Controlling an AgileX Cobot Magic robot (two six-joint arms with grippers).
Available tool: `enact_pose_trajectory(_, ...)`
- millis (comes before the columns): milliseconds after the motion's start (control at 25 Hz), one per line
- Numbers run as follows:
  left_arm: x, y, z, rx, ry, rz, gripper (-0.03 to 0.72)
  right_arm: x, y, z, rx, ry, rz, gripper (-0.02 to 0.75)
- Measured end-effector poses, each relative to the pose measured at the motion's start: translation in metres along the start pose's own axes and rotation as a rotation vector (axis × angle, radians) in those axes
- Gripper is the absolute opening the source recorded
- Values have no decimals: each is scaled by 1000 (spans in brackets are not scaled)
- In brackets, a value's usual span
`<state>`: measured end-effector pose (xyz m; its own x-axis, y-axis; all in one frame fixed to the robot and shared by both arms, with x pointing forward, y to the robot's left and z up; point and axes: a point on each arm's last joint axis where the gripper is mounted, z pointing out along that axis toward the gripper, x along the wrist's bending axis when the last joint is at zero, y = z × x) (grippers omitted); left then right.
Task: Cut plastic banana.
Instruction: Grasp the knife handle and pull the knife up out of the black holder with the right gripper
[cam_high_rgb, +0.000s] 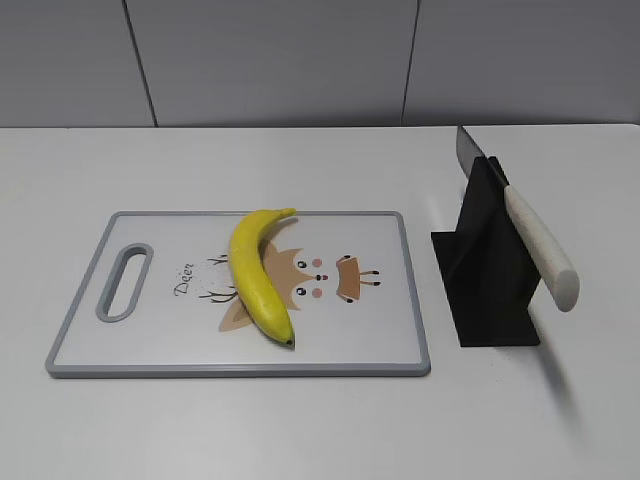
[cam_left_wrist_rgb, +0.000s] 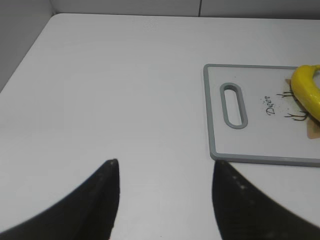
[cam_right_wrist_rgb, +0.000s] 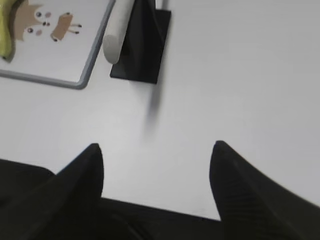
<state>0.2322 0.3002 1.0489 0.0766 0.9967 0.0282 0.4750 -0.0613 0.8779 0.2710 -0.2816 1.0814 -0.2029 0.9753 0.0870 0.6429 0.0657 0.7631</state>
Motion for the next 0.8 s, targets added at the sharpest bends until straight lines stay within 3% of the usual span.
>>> enact_pose_trajectory(400, 0, 0, 0, 0, 0, 0, 573, -11, 77, 66, 420, 34, 64, 518)
enact_pose_trajectory(800, 0, 0, 0, 0, 0, 0, 573, -16, 141, 138, 550, 111, 99, 518)
